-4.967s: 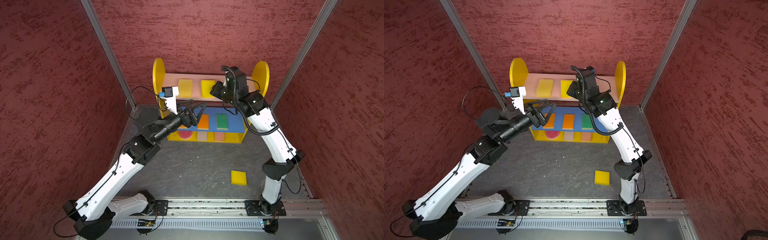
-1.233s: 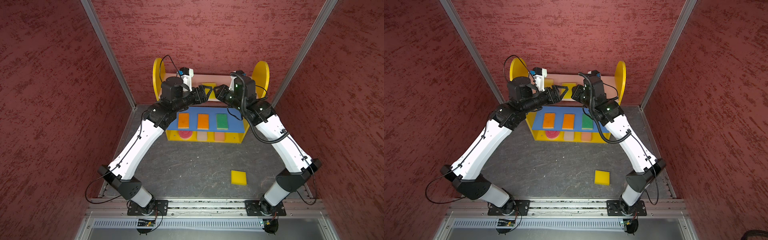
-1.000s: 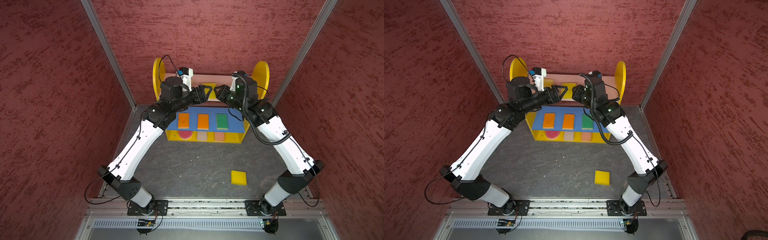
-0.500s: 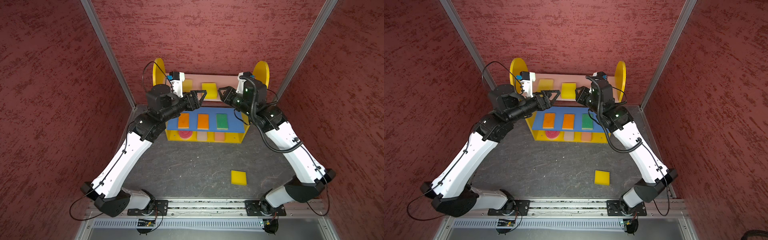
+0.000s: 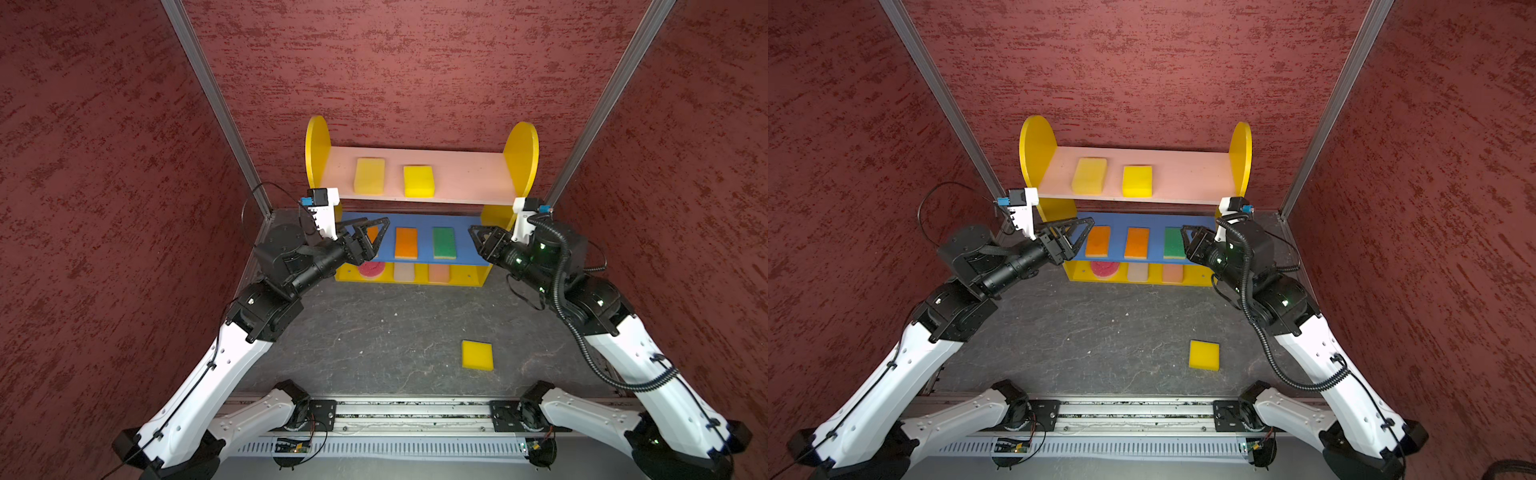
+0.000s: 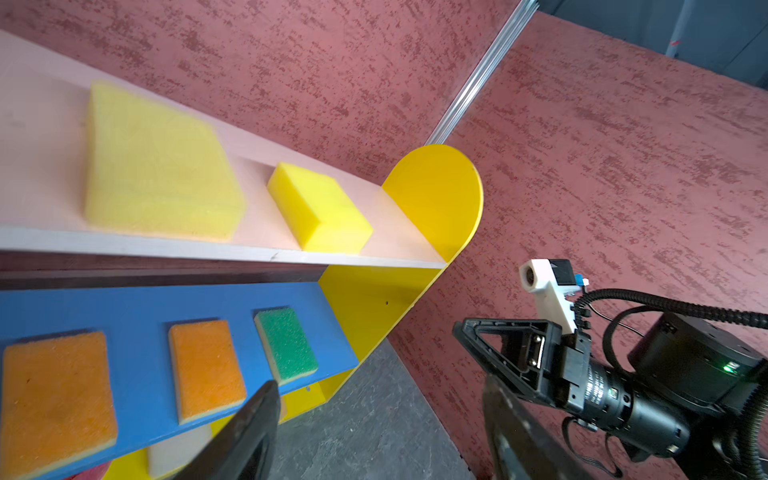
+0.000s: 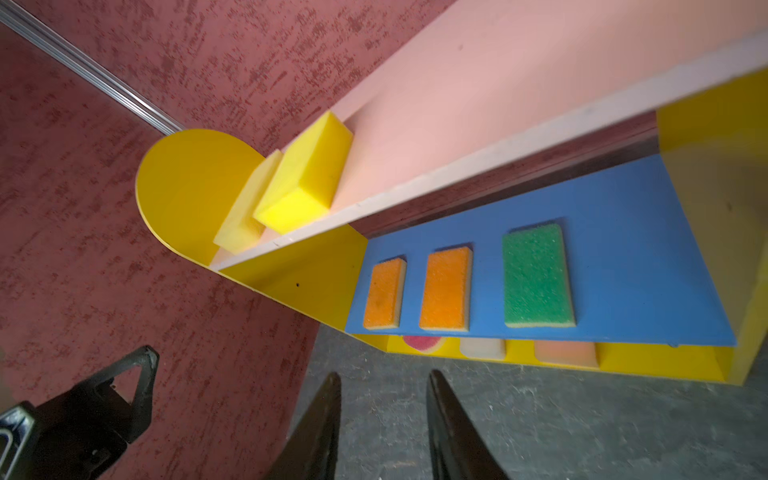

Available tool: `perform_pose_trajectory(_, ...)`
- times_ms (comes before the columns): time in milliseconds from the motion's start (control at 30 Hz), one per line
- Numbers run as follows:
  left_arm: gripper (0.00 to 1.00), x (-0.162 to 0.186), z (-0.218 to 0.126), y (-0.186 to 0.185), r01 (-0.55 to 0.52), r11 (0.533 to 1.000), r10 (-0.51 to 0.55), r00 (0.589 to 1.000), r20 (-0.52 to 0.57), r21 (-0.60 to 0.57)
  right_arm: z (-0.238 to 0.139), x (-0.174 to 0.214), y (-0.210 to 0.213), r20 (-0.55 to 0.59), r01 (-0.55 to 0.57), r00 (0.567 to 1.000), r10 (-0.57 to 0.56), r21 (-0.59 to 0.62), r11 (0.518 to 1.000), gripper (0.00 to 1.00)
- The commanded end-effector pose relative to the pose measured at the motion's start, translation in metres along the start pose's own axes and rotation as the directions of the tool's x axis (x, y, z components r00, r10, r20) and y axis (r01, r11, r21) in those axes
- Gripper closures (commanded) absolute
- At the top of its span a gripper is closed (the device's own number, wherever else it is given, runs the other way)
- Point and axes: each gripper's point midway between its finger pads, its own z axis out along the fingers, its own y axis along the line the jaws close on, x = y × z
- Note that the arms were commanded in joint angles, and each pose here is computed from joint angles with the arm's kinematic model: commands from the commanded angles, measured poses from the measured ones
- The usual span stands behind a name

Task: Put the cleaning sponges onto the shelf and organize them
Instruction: 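Open the right gripper and lower both arms toward the table sponge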

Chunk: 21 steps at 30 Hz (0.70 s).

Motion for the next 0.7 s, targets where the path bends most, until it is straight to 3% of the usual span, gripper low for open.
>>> perform_pose_trajectory(0,0.29,0.02,-0.003,0.022,0.004,0.997,-0.007,0.999,-0.04,-0.078,0.005,0.04,-0.036,-0.114,-0.005,0.993,0.018,0.113,0.994,0.67)
perform_pose_trajectory(267,0.33,0.116,-0.013,0.076,0.044,0.981,-0.091,0.964,-0.251,-0.187,-0.011,0.109,-0.126,-0.205,-0.02,0.974,0.098,0.352,0.936,0.64)
perform_pose_trajectory(367,0.32,0.149,-0.029,0.099,0.059,0.966,-0.134,0.947,-0.291,-0.253,-0.022,0.134,-0.164,-0.217,-0.022,0.966,0.138,0.464,0.886,0.63)
perform_pose_trajectory(533,0.32,0.21,-0.04,0.113,0.123,0.956,-0.216,0.91,-0.354,-0.268,-0.05,0.184,-0.229,-0.253,-0.012,0.939,0.233,0.655,0.756,0.63)
perform_pose_trajectory(667,0.32,0.263,-0.038,0.119,0.103,0.951,-0.233,0.858,-0.458,-0.292,-0.063,0.211,-0.254,-0.25,-0.042,0.92,0.301,0.702,0.71,0.63)
